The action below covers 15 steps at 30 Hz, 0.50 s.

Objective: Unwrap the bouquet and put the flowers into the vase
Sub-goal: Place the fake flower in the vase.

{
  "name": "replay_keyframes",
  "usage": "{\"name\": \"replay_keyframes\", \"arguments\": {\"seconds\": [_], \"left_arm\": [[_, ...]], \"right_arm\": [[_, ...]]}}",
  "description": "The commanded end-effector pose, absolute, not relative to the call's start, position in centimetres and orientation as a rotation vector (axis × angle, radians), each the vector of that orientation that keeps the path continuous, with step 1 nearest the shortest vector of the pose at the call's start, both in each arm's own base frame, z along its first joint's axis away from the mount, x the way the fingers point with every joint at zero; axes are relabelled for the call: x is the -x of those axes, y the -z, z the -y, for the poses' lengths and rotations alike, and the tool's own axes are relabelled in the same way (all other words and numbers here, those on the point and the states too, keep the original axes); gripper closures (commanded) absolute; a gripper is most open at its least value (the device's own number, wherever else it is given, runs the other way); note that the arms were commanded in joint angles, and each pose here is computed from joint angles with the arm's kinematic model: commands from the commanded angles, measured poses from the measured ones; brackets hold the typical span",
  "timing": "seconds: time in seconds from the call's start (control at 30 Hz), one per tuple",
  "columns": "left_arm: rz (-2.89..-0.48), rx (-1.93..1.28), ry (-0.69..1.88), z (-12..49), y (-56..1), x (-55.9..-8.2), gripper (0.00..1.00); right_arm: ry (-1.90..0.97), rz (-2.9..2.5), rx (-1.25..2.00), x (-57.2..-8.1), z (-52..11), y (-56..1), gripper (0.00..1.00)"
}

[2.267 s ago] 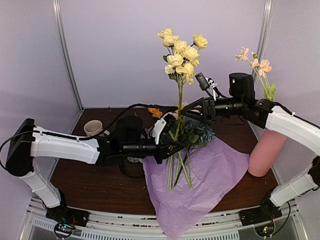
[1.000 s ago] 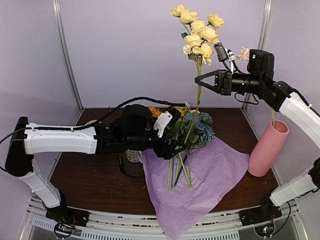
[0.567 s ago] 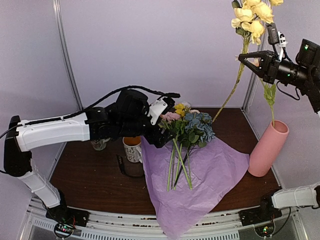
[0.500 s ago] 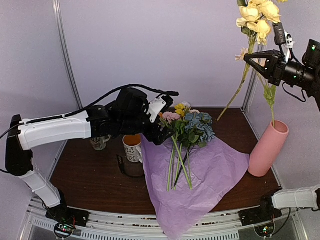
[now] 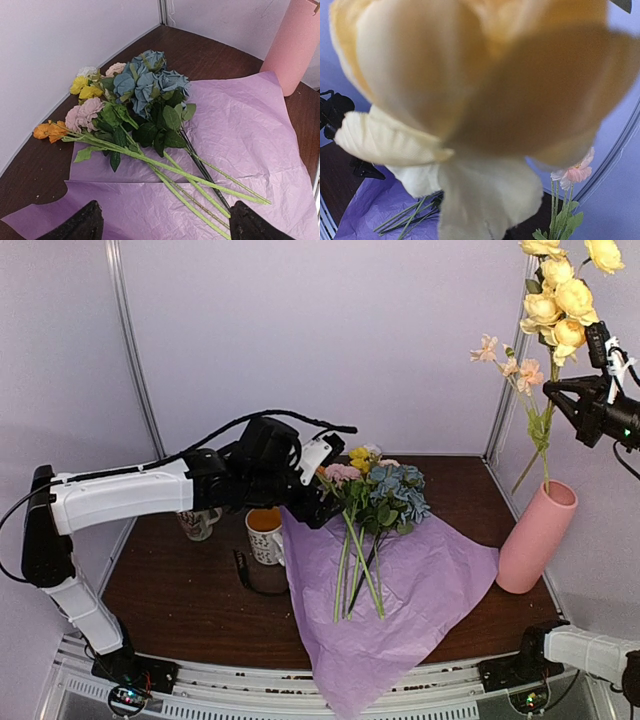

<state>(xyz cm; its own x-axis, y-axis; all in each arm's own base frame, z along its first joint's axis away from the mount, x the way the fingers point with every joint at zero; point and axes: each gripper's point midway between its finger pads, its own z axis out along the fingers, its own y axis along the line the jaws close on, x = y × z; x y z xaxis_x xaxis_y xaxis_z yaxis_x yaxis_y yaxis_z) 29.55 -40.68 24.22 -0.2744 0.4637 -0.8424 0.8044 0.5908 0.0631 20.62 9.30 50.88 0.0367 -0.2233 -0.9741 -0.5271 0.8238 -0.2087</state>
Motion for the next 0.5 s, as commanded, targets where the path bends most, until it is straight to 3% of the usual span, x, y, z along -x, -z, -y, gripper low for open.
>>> {"name": "replay_keyframes", "arguments": {"seconds": [0.0,0.47], "left_arm": [[-1.901,-0.972,0.55,40.2,-25.9,-28.8,0.1],[-1.837,-0.937,0.56,38.9,-28.6,-28.1,0.11]], "right_arm": [[-0.175,-1.613,0.5,-21.9,-7.0,-49.9,1.0],[-0.06,-1.531,0.21,-22.1,-2.0,-56.7,1.0]]}}
